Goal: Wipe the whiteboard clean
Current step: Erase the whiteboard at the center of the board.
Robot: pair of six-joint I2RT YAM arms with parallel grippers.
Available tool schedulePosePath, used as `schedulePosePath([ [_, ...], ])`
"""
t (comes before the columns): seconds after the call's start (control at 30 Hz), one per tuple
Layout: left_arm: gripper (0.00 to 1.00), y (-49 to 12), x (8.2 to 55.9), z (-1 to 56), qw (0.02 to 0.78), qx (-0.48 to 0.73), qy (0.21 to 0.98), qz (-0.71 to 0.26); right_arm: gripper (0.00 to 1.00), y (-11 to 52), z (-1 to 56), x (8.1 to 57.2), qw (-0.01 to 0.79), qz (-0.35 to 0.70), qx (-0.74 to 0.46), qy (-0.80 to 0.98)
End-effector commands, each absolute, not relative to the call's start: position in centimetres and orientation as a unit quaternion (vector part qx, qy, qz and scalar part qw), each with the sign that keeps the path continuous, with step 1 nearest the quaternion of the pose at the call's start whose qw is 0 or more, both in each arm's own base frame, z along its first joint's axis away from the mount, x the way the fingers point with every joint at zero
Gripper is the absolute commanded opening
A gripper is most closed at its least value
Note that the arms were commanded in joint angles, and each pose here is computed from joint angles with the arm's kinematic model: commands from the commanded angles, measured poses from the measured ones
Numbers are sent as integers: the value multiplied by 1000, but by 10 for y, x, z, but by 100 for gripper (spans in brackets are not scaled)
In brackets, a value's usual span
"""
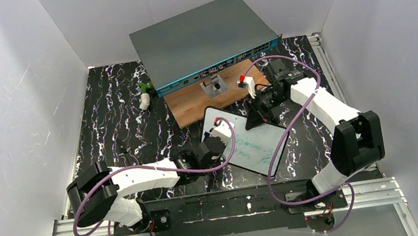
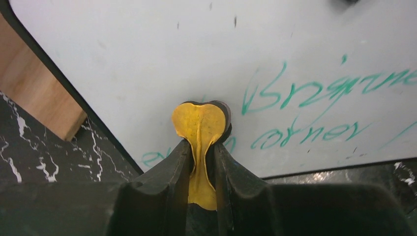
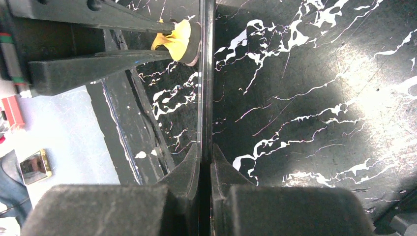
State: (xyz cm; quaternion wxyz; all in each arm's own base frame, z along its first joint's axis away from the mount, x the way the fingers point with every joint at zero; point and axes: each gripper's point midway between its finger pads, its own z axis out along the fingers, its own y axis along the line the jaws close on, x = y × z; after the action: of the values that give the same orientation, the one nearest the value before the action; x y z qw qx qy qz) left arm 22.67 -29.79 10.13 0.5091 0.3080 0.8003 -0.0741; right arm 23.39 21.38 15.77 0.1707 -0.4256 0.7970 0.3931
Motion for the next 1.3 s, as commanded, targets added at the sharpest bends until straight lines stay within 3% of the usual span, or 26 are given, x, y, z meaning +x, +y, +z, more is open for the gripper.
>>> schedulePosePath([
  [0.0, 0, -317, 252, 146, 550, 287, 779, -93, 1, 212, 152, 234, 175, 378, -454, 787],
  [0.6, 0, -291, 211, 70, 474, 274, 825, -137, 1, 212, 152, 235, 175, 377, -455, 787],
  [0.8, 0, -293, 228, 97, 507, 280, 808, -111, 1, 212, 152, 234, 175, 378, -455, 787],
  [1.27, 0, -315, 266, 154, 540, 235, 795, -147, 1, 212, 152, 234, 175, 377, -456, 787],
])
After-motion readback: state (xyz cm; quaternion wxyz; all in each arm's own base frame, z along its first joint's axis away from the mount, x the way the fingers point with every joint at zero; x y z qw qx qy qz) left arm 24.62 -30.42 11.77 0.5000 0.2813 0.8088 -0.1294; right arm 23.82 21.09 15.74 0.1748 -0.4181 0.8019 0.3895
